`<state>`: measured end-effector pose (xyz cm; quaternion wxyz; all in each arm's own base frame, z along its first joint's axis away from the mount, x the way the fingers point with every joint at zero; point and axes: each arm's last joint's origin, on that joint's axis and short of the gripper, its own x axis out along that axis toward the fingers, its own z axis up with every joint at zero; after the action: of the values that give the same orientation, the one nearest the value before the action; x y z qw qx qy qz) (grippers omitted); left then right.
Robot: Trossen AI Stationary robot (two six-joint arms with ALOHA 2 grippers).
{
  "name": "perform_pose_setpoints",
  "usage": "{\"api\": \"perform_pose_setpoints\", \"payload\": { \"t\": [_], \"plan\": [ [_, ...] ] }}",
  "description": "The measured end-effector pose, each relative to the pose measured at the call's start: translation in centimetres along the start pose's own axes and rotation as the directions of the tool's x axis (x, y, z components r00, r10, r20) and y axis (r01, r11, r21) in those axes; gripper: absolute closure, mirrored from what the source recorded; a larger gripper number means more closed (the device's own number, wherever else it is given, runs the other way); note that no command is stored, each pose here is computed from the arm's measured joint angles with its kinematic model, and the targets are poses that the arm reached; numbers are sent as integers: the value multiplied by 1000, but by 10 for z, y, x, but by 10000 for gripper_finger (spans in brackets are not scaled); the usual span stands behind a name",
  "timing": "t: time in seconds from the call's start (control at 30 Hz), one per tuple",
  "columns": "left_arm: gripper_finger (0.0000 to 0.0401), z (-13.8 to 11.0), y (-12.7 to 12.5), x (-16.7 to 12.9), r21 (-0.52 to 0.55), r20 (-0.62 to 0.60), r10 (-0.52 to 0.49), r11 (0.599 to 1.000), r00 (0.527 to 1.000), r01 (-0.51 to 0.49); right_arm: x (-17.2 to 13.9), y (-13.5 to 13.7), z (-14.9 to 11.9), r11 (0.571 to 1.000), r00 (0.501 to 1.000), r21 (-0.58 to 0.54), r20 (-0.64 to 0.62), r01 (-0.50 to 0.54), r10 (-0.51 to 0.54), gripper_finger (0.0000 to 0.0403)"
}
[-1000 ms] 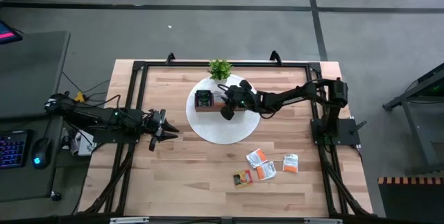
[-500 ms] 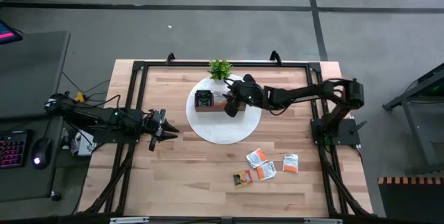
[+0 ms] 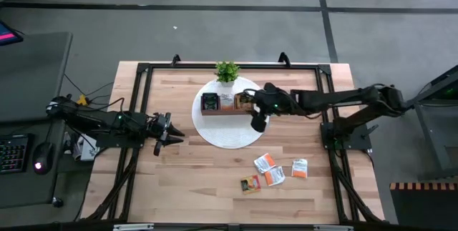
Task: Pick & Place Tea
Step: Put the white orange tea bag into the middle section of the wooden organizer
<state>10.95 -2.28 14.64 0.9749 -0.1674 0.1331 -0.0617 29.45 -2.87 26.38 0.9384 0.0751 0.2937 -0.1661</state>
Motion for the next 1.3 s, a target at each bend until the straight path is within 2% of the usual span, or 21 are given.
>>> {"api": "perform_pose_setpoints", "payload": {
  "t": [0.23, 0.37, 0.6, 0.93, 1.1, 1.3],
  "plan": [
    [284, 0, 0, 0, 0, 0, 0, 1000, 1000, 0, -34, 12, -11, 995, 992, 82, -113, -49, 58, 194],
    [284, 0, 0, 0, 0, 1, 0, 1000, 1000, 0, -45, 24, -19, 987, 976, 114, -174, -113, 132, 194],
    [284, 0, 0, 0, 0, 0, 0, 1000, 1000, 0, -55, 51, -31, 971, 945, 21, -227, -238, 237, 194],
    [284, 0, 0, 0, 0, 0, 0, 1000, 1000, 0, -60, 65, -44, 956, 910, -45, -320, -291, 262, 194],
    [284, 0, 0, 0, 0, 0, 0, 1000, 1000, 0, -42, 74, -55, 924, 851, -72, -420, -377, 314, 194],
    [284, 0, 0, 0, 0, 0, 0, 1000, 1000, 0, -11, 91, -81, 829, 721, -142, -586, -540, 369, 194]
  ]
}}
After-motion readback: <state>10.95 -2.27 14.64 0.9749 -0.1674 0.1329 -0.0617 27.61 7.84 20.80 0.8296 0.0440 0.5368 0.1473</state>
